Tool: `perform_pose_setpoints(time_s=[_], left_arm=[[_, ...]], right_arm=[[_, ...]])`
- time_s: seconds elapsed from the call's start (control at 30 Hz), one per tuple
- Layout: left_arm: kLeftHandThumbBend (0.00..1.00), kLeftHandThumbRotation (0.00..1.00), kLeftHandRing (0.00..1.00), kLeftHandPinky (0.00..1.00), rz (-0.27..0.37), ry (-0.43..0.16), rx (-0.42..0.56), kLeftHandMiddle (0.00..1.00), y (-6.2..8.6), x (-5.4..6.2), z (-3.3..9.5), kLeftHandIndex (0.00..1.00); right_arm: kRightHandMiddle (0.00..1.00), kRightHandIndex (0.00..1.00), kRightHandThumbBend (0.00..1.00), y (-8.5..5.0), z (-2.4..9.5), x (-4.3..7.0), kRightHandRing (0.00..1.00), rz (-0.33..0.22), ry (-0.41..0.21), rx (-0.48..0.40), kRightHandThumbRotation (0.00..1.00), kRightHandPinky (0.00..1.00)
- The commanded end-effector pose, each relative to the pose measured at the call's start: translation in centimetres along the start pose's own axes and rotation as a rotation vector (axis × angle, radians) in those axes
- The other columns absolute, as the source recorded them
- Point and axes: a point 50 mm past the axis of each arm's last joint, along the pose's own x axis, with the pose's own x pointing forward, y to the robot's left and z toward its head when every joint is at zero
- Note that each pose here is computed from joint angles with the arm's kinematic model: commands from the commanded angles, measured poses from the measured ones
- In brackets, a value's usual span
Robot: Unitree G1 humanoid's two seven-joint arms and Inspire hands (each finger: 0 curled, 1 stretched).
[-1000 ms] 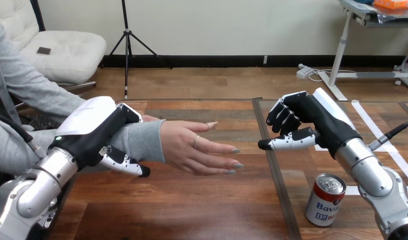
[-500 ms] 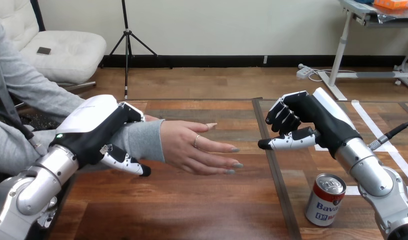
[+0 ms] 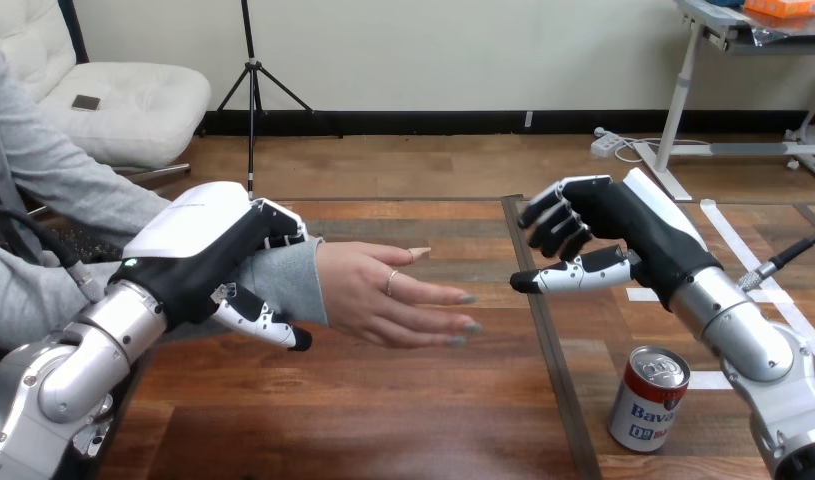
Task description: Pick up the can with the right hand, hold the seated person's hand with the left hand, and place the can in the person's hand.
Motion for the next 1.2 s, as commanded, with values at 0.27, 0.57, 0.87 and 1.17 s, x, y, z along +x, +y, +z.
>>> perform_pose_setpoints(time_s=[0.27, 0.57, 0.87, 1.17], left_arm=[[0.88, 0.00, 0.40, 0.35, 0.099, -0.066, 0.035, 0.44, 3.0, 1.1, 1.4, 0.46], [0.89, 0.00, 0.40, 0.35, 0.099, -0.062, 0.040, 0.45, 3.0, 1.1, 1.4, 0.46], [0.89, 0.00, 0.40, 0.35, 0.096, -0.063, 0.039, 0.45, 3.0, 1.0, 1.4, 0.46], [0.89, 0.00, 0.39, 0.34, 0.098, -0.060, 0.039, 0.44, 3.0, 0.9, 1.3, 0.46]], right_arm=[[0.72, 0.74, 1.00, -2.5, 1.6, -0.5, 0.71, -0.025, -0.053, -0.015, 0.35, 0.67], [0.74, 0.76, 1.00, -2.9, 0.9, -1.2, 0.74, -0.009, -0.016, -0.015, 0.35, 0.71], [0.75, 0.77, 1.00, -3.3, 0.1, -2.0, 0.76, 0.010, 0.015, -0.055, 0.38, 0.73], [0.76, 0.77, 1.00, -3.7, -0.7, -2.7, 0.77, 0.025, 0.056, -0.070, 0.40, 0.76]])
